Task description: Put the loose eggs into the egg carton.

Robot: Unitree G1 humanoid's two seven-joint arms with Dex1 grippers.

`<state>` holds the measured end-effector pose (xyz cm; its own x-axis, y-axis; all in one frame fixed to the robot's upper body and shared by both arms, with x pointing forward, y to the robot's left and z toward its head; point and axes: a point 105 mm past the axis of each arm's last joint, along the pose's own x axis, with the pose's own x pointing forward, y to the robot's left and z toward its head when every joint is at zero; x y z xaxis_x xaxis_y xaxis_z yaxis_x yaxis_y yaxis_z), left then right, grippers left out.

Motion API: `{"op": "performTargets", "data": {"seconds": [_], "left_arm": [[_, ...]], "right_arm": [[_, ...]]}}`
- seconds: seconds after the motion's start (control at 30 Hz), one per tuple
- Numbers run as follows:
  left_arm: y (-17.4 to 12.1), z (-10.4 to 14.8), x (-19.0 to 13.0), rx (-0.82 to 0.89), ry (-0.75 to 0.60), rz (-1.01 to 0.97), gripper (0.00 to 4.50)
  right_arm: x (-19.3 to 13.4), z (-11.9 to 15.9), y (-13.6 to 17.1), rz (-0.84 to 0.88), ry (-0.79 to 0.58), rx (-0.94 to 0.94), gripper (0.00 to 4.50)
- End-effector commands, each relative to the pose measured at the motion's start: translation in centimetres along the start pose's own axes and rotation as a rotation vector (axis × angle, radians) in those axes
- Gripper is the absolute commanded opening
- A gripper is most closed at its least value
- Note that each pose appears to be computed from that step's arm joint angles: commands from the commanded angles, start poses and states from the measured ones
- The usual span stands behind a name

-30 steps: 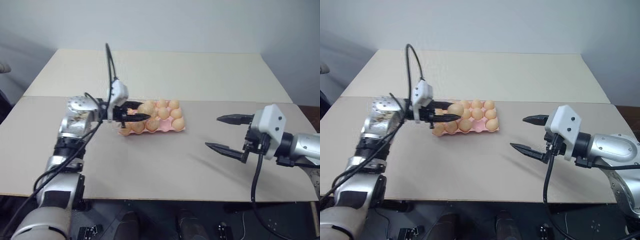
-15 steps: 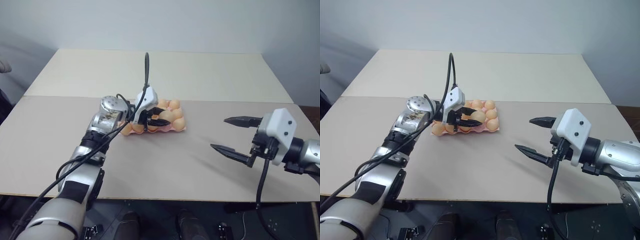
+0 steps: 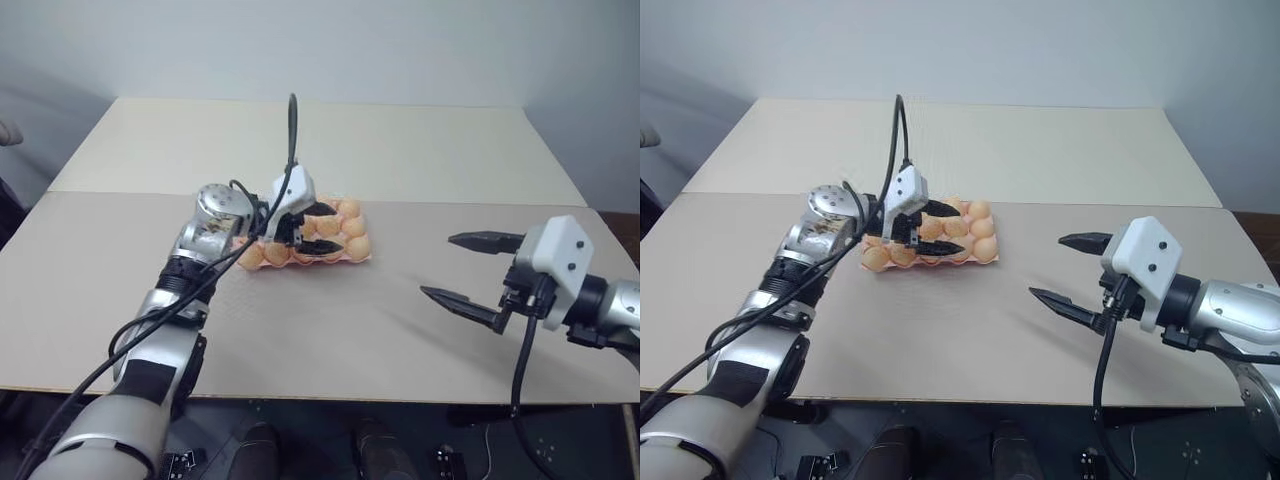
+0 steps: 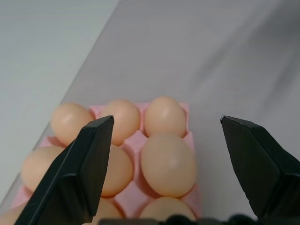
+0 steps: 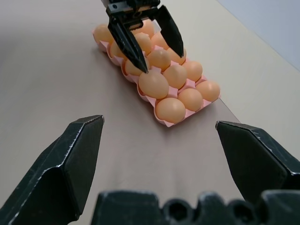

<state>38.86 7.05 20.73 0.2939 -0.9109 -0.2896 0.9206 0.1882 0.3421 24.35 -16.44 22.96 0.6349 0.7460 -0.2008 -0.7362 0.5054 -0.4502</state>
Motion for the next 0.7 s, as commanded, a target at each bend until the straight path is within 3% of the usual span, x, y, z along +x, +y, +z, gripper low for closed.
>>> {"op": "performTargets", "data": {"seconds": [0.03,0.2,0.33,0.5,0.7], "left_arm": [[1.5,3.7,-3.9,0.042,-0.089,0.080,3.94],[-0.4,2.5,-11.3,0.016,-0.075,0.146,3.94],[-3.7,-0.3,-16.4,-0.024,-0.014,0.197,3.94],[-8.3,-1.9,-19.6,-0.129,0.011,0.238,3.94],[-11.3,-3.2,-21.4,-0.188,0.040,0.330,3.94]], "right_arm": [[0.1,0.8,-0.2,0.010,-0.030,-0.030,4.50],[0.7,0.6,-0.5,0.046,-0.044,-0.029,4.50],[1.5,0.5,-0.9,0.069,-0.059,-0.028,4.50],[2.1,0.1,-1.2,0.098,-0.061,-0.028,4.50],[2.2,-0.5,-1.3,0.116,-0.055,-0.005,4.50]]}}
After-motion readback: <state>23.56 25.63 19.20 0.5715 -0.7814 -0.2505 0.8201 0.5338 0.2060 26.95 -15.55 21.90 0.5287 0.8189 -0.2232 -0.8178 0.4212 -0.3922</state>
